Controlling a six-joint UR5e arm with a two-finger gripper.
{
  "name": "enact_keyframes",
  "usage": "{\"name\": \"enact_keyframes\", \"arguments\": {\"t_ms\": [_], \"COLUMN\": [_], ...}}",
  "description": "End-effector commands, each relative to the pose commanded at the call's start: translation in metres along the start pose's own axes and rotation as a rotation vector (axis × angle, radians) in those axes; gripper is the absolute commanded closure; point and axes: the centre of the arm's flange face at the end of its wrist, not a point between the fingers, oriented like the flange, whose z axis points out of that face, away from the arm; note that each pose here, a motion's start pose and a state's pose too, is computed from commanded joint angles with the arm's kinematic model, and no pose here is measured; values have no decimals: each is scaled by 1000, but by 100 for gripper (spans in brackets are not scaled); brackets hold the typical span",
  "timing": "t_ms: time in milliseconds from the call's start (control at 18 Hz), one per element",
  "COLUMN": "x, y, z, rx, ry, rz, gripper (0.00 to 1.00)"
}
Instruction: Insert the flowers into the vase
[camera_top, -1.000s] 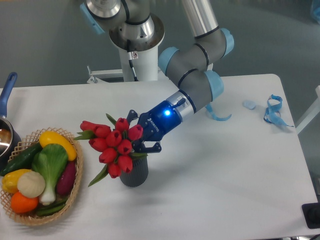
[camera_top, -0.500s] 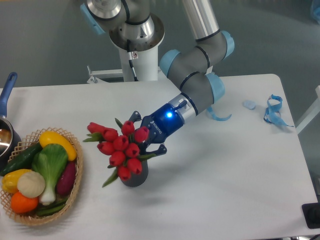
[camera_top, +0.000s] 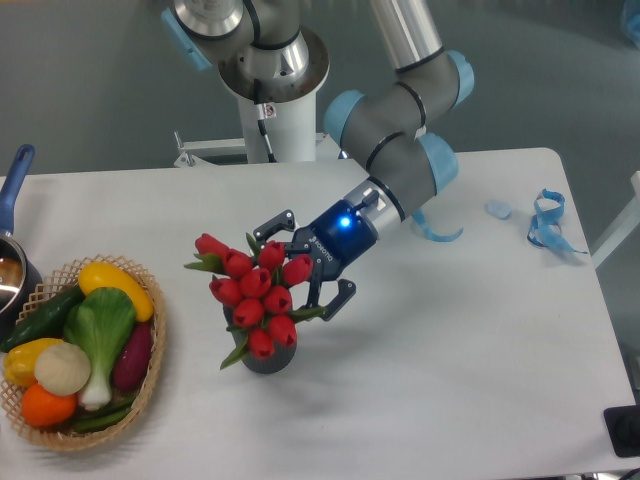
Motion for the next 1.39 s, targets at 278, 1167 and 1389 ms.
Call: {"name": "enact_keyframes", "arguments": {"t_ms": [278,1167,1389], "x": [-2,-51,-37], "y": [-11,-113,-116], "z": [-30,-225,-247], "rx": [-147,-624,-852], "ry": [-77,-510,-439], "rz": [45,179,288], "gripper": [0,0,0]}}
